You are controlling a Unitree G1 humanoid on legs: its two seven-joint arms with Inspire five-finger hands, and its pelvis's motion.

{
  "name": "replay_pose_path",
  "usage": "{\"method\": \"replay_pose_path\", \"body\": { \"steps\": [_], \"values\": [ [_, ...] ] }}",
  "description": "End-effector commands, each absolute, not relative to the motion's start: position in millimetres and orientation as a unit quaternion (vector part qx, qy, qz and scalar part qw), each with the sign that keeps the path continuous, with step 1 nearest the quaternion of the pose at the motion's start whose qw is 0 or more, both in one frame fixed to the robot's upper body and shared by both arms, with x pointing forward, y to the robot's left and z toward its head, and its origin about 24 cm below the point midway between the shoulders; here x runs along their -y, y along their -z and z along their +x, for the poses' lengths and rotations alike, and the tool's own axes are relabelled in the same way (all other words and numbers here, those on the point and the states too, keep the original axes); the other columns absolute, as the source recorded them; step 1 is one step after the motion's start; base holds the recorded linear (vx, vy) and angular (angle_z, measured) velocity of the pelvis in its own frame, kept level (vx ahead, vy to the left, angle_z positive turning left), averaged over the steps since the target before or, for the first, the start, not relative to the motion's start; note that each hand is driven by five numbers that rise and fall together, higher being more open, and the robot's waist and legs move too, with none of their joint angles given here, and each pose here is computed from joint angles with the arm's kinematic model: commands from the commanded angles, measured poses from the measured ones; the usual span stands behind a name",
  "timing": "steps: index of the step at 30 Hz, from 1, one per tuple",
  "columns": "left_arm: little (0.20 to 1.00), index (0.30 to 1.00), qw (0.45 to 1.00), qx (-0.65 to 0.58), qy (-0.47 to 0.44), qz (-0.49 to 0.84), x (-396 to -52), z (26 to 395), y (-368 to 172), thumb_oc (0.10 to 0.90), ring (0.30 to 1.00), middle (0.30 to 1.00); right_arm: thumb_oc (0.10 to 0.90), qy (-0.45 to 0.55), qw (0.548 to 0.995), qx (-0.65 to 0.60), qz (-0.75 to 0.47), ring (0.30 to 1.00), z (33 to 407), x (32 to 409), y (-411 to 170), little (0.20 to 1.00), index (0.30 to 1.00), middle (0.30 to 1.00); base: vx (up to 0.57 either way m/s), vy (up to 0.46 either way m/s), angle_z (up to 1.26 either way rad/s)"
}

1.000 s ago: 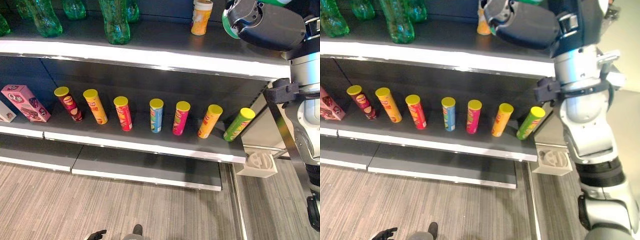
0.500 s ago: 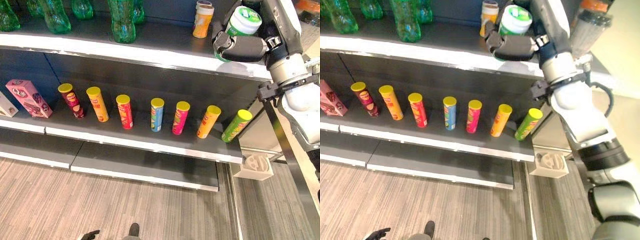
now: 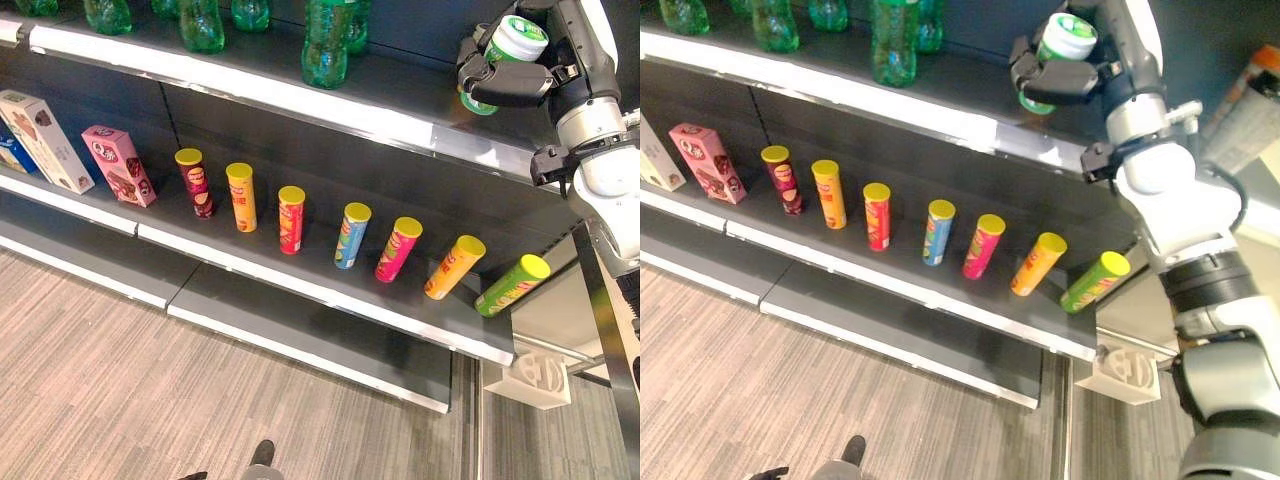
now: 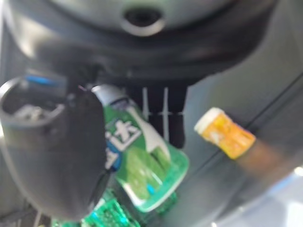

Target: Put the goods on the table back onto the shelves and tidy them up.

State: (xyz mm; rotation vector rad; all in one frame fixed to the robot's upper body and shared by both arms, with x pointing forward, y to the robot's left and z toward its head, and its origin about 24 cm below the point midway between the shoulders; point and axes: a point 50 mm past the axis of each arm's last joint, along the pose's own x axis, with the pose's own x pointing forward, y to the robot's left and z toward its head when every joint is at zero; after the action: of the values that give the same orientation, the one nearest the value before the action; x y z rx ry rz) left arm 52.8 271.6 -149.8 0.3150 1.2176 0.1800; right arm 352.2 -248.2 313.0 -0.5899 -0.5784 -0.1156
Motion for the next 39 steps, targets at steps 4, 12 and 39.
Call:
{"method": "replay_pose_path", "body": {
  "steps": [4, 12, 39],
  "values": [
    [0.900, 0.900, 0.805, -0.562, -0.081, 0.172, -286.4, 59.3, 144.5, 0.800, 0.900, 0.900, 0.400, 0.082, 0.879, 0.393, -0.257, 0.300, 333.2, 239.8, -381.8, 0.300, 0.300, 0.300, 0.01, -0.010, 0.12],
    [0.900, 0.900, 0.807, -0.559, -0.079, 0.174, -286.4, 61.7, 143.8, 0.800, 0.900, 0.900, 0.400, 0.086, 0.884, 0.377, -0.263, 0.300, 336.2, 245.0, -375.5, 0.300, 0.300, 0.300, 0.00, 0.001, 0.03],
    [0.900, 0.900, 0.816, -0.545, -0.071, 0.180, -286.2, 66.1, 141.6, 0.800, 0.900, 0.900, 0.400, 0.110, 0.897, 0.309, -0.294, 0.300, 354.5, 259.1, -354.3, 0.300, 0.300, 0.300, 0.00, 0.001, -0.01]
  ]
}}
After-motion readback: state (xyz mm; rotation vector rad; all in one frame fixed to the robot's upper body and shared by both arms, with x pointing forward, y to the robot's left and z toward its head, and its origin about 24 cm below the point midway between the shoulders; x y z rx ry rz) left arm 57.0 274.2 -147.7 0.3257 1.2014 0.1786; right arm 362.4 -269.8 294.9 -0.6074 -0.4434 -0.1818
